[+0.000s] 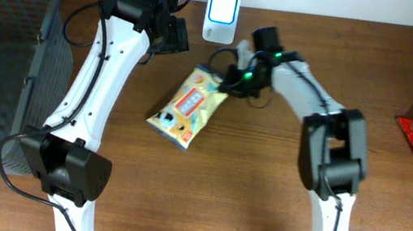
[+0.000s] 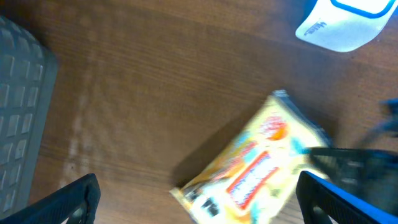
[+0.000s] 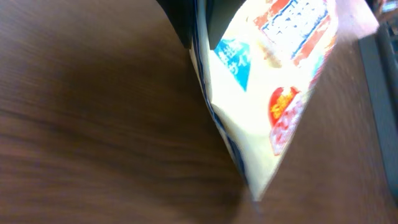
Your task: Scan the item barcode
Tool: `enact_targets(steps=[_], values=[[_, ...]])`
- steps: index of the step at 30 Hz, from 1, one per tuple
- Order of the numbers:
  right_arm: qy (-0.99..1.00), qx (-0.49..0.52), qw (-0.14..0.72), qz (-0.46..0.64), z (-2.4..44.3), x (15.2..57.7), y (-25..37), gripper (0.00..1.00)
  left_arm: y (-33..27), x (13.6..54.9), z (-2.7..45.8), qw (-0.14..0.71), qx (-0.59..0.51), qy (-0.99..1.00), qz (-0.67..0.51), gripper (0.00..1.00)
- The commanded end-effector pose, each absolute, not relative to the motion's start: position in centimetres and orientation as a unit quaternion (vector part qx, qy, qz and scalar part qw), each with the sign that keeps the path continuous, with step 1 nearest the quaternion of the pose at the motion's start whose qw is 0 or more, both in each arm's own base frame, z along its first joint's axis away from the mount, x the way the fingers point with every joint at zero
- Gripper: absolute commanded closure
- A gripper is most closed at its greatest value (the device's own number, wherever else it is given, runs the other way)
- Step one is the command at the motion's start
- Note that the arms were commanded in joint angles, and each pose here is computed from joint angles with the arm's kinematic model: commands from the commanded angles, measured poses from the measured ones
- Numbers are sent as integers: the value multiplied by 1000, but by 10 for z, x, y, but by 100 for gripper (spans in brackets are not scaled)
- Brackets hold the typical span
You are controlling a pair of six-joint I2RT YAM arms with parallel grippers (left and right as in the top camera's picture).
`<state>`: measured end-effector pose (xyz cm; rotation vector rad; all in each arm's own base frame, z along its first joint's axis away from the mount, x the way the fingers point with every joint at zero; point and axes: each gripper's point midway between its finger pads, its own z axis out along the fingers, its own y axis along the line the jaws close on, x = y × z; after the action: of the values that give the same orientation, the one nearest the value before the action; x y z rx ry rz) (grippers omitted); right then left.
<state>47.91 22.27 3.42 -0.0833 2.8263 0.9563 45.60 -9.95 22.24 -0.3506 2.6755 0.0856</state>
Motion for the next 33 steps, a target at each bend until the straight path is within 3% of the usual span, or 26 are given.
enact_targets(steps=[1,6,9,15,18,19,20,21,22,26,28,31,33], values=[[951,27,197,237,136,501,135,96,-100,455,231,227,-125,965,26,1],[943,89,309,-91,232,470,3,96,-100,455,231,227,-125,965,26,1],[916,107,284,-261,240,448,-38,96,-100,455,231,227,-125,965,26,1],[919,36,240,-312,122,443,28,96,-100,455,231,227,-125,965,26,1],[932,-30,270,-242,108,442,109,96,-99,455,231,227,-125,965,26,1],[935,-50,283,-209,107,441,139,85,-99,455,231,227,-125,965,26,1],[937,-69,292,-177,105,438,166,66,-100,455,231,227,-125,965,26,1],[939,-79,294,-160,104,435,180,59,-100,455,231,227,-125,965,26,1],[944,-91,290,-131,106,432,195,44,-100,455,231,227,-125,965,26,1],[966,-41,242,-77,143,431,173,42,-99,455,231,227,-125,965,26,1],[973,-7,206,-99,148,429,131,42,-99,455,231,227,-125,965,26,1],[986,37,142,-73,120,424,93,85,-100,455,231,227,-125,965,26,1],[992,64,83,-68,80,409,68,90,-100,455,231,227,-125,965,26,1]])
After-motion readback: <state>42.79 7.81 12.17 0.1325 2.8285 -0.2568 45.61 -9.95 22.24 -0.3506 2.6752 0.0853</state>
